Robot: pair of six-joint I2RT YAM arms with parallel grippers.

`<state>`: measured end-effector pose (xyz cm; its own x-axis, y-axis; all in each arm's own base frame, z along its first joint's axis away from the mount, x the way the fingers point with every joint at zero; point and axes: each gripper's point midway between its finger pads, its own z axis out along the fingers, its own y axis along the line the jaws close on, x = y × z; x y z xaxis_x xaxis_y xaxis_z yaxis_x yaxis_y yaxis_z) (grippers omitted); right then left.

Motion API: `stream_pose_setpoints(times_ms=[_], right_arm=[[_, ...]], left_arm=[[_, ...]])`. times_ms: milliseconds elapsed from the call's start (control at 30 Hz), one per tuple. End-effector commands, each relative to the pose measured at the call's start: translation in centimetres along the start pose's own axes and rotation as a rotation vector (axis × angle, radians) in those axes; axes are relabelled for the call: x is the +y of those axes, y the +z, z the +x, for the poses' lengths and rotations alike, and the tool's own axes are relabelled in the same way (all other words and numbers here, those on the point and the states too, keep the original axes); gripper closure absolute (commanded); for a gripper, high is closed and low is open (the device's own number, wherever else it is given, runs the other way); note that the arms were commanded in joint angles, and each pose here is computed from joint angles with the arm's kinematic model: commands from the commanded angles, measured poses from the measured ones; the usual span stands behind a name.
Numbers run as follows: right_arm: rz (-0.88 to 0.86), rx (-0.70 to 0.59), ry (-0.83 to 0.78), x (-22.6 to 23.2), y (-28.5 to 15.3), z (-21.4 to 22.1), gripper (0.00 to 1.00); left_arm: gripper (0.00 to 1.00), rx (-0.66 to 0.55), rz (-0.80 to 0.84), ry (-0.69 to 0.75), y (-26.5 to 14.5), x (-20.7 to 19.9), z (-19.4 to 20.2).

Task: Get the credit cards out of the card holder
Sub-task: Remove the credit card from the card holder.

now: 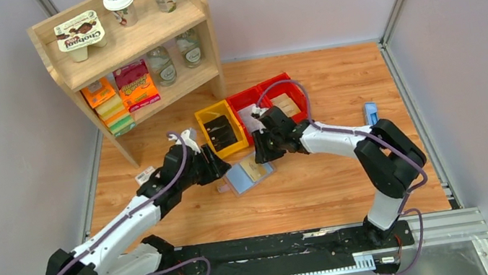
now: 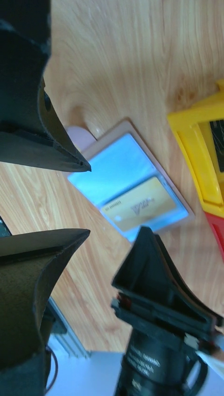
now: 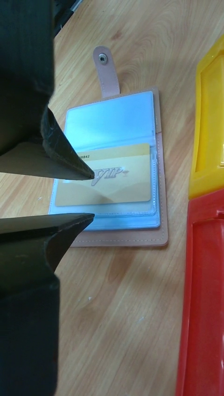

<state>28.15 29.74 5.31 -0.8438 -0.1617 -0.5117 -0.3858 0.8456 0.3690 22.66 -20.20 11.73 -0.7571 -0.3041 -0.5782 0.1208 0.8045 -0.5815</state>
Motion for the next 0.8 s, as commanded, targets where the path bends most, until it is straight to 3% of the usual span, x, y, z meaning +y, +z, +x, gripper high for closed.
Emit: stream_pose_setpoints(times_ms=[0,467,767], right_arm=[[-0.063,-0.001,-0.006,0.2,1.1,0.1,0.66],[-0.039,0.073,0.023,-1.4,2.2,2.7,0.69],[-0.055,0.087,0.039,-1.2,2.3,3.0,0.7]], left_arm=[[0.44,-0.034,0.139,-0.147,2.1,-4.0,-2.0],[0.44,-0.003,0.071,-0.287,9.3,-2.2,0.1],[0.46,0.057,0.05,-0.318,11.1,-0.3,2.9]])
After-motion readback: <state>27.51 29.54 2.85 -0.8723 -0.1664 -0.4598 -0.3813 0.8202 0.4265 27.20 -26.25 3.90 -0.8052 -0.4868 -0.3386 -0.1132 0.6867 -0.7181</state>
